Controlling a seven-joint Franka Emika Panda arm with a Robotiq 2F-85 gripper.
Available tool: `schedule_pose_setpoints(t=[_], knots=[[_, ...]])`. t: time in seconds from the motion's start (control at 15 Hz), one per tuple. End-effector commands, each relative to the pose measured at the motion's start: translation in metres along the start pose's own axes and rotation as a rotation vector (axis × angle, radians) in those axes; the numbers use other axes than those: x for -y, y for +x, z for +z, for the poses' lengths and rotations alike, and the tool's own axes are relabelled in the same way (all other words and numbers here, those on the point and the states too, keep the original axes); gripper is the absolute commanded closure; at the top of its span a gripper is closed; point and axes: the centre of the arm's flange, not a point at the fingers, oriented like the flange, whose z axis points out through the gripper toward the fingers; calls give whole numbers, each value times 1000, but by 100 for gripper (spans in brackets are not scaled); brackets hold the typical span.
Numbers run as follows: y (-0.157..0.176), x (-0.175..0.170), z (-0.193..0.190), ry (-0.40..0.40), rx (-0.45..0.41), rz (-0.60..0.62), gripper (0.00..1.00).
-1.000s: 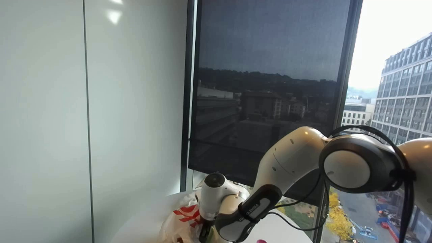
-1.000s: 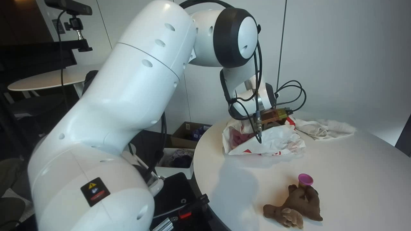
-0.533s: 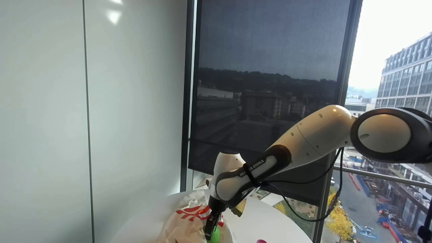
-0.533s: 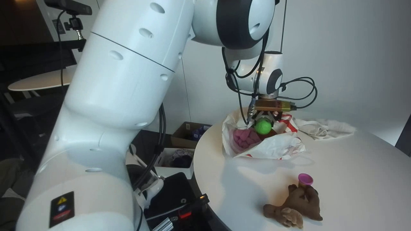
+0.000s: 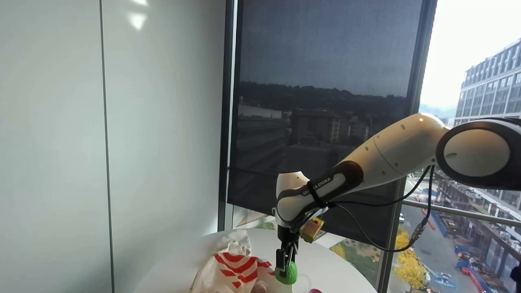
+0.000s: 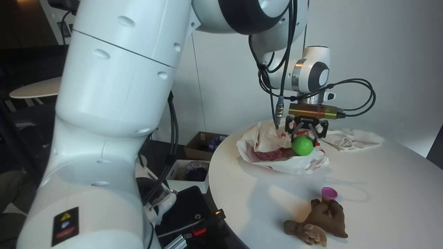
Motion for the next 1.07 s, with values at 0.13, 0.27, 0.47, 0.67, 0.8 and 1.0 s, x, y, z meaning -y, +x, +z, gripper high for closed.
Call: schedule_pose_setpoints(t=[0.13, 0.27, 0.47, 0.67, 0.8, 1.0], knots=[[-15, -53, 38, -120, 14, 155, 44], [-15, -66, 57, -153, 20, 178, 44], [-10, -78, 87, -208, 1, 163, 44], [-5, -86, 109, -258, 8, 164, 44], [-4, -89, 116, -289, 13, 164, 5], [-5, -85, 112, -300, 1, 157, 0]])
